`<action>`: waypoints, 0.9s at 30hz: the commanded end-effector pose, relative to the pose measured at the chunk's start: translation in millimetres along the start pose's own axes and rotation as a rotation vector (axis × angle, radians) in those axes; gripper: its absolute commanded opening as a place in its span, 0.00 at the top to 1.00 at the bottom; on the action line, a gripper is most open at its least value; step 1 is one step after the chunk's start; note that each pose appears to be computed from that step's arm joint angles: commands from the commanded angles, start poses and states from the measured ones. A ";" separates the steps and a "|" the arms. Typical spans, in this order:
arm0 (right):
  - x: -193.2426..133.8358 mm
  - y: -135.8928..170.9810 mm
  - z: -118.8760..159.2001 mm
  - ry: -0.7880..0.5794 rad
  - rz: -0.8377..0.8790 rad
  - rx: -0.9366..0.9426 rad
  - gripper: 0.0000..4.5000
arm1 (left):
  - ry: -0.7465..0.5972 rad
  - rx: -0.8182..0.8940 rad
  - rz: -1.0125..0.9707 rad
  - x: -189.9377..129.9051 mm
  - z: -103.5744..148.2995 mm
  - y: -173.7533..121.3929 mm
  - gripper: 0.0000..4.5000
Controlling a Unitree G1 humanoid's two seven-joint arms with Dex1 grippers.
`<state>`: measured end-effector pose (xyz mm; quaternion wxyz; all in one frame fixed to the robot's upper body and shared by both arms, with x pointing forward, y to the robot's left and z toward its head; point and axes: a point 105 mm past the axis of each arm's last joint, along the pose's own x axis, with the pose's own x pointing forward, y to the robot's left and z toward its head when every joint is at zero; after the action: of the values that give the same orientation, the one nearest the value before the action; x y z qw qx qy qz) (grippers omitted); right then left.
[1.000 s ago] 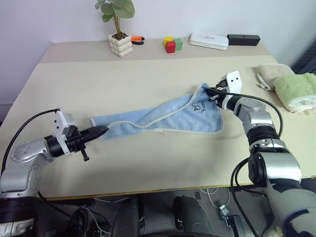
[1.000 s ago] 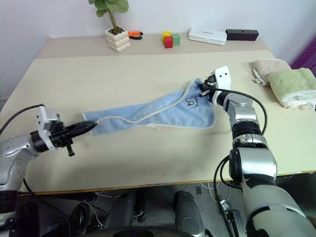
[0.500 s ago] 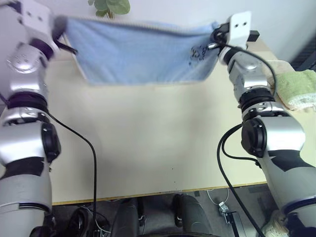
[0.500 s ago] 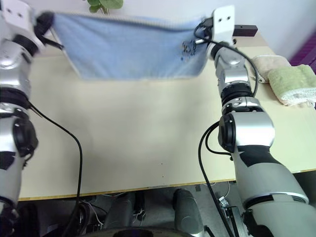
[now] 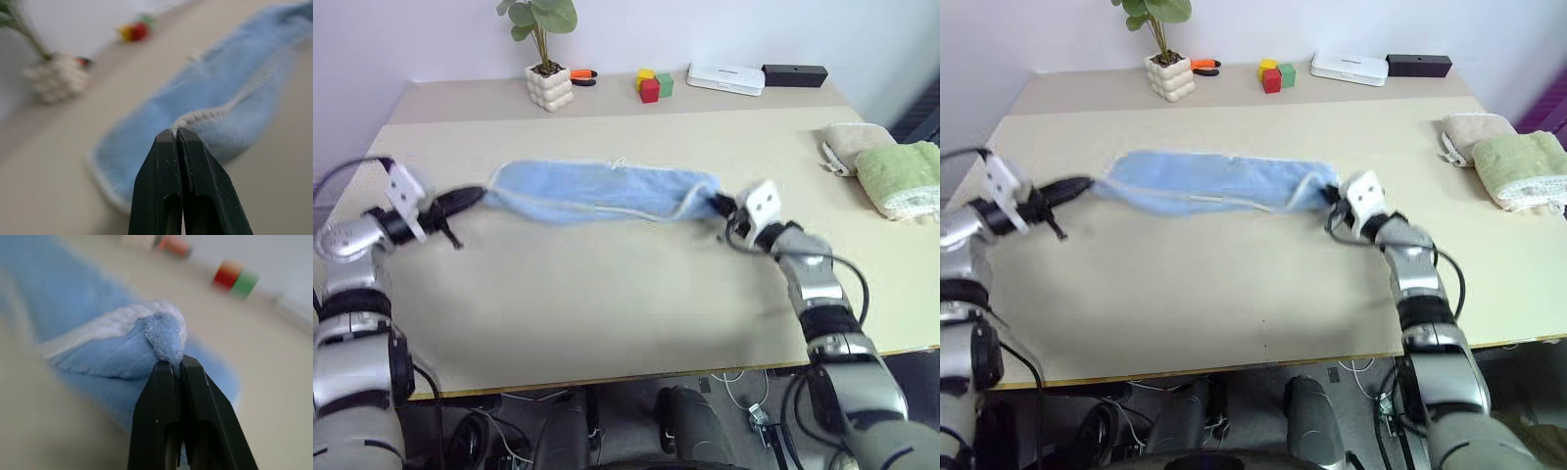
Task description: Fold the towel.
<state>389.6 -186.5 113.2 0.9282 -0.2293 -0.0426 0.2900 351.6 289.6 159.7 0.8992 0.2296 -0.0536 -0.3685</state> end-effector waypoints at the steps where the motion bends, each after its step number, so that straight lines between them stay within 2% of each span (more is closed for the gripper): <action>1: -12.3 -21.7 42.4 -0.101 -0.007 -0.129 0.99 | -0.076 0.061 -0.013 -9.6 29.3 7.7 1.00; 10: -55.4 -31.2 36.7 -0.035 0.106 -0.118 0.99 | -0.023 0.013 -0.146 -33.4 28.3 -14.3 1.00; 14: -71.3 -13.2 23.5 -0.003 0.238 -0.122 0.99 | -0.012 -0.090 -0.305 -42.8 30.1 -42.8 1.00; 19: -75.3 -14.0 12.4 0.058 0.256 -0.175 0.99 | -0.020 -0.148 -0.405 -44.6 40.2 -66.1 1.00; 22: -81.7 -12.3 7.2 0.091 0.288 -0.185 0.79 | -0.024 -0.144 -0.413 -43.4 43.9 -73.0 1.00; 24: -85.1 -11.7 5.5 0.107 0.301 -0.197 0.59 | -0.017 -0.150 -0.412 -44.1 43.1 -74.6 1.00; 27: -91.9 -10.6 2.1 0.153 0.335 -0.257 0.23 | -0.016 -0.153 -0.412 -44.5 43.3 -76.8 1.00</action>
<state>320.9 -242.8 114.7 0.8442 -0.3401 0.0406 0.4123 260.5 253.1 153.3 0.8167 0.1496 0.0346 -0.5563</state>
